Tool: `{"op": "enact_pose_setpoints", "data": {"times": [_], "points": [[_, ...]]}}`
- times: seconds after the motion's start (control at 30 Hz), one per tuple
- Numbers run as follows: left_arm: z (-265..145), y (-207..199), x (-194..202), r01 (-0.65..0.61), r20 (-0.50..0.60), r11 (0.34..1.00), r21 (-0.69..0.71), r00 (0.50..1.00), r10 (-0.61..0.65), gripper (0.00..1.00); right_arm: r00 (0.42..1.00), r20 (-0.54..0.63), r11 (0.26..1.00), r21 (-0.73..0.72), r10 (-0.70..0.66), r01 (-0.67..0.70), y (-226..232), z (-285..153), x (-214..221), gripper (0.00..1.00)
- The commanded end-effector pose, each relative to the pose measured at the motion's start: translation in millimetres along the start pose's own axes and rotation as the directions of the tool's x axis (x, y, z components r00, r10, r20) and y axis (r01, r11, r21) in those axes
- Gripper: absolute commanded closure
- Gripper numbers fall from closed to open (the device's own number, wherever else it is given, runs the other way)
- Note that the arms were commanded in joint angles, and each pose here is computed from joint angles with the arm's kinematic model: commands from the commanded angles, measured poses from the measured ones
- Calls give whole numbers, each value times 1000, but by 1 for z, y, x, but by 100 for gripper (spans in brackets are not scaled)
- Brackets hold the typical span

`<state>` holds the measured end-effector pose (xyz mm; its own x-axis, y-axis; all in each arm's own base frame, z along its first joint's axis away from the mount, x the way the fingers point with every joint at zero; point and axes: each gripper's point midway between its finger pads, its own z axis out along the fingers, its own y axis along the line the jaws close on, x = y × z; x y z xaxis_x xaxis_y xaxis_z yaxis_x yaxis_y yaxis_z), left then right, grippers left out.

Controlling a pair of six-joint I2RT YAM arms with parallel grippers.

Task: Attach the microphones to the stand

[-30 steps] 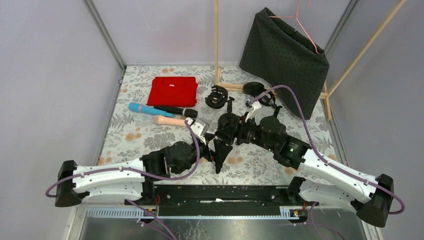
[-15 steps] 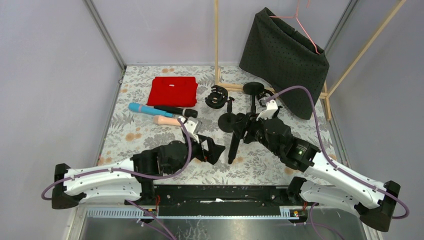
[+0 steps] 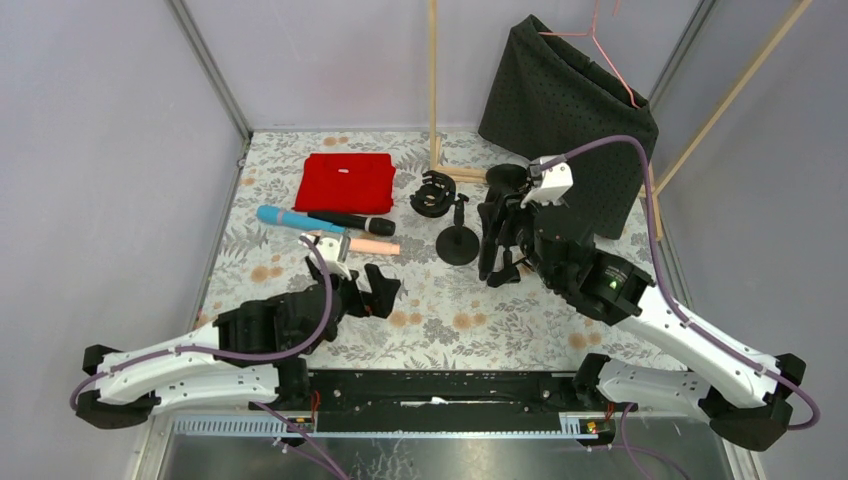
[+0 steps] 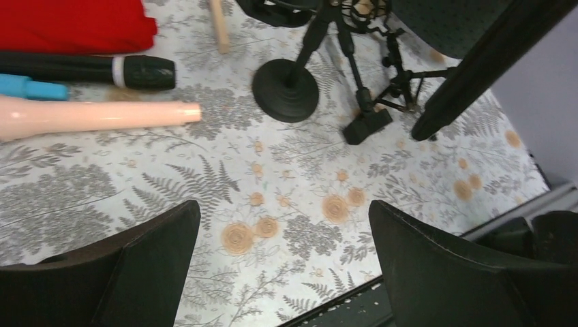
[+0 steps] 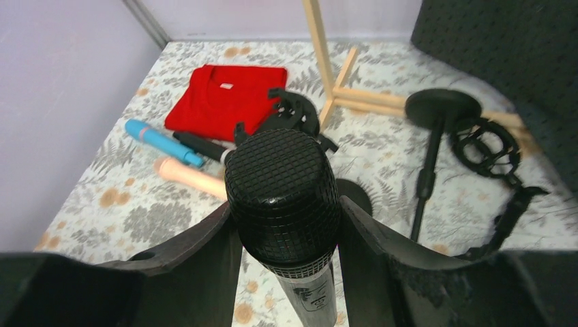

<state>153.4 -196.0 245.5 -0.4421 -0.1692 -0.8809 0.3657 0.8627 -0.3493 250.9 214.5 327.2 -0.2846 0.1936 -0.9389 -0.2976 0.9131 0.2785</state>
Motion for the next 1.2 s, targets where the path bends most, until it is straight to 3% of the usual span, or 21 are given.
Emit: {"op": "enact_pose_setpoints", "data": {"times": [0.0, 0.23, 0.53, 0.73, 1.17], "points": [[-2, 22, -17, -22, 31, 993, -119, 999, 26, 1, 990, 124, 996, 68, -71, 63, -3, -1, -50, 100], [46, 49, -9, -31, -105, 991, -132, 994, 17, 1, 969, 206, 988, 99, -134, 115, 11, 10, -101, 100], [44, 84, -33, -103, -80, 969, -225, 993, 87, 1, 958, 272, 996, 36, -88, 81, 22, 49, -158, 100], [38, 92, -26, -100, -57, 967, -235, 994, 89, 1, 950, 301, 995, -33, -85, 99, 45, 80, -173, 100], [45, 104, -20, -137, -86, 946, -293, 989, 117, 1, 948, 311, 976, -178, -65, 125, 84, 133, -157, 100]]}}
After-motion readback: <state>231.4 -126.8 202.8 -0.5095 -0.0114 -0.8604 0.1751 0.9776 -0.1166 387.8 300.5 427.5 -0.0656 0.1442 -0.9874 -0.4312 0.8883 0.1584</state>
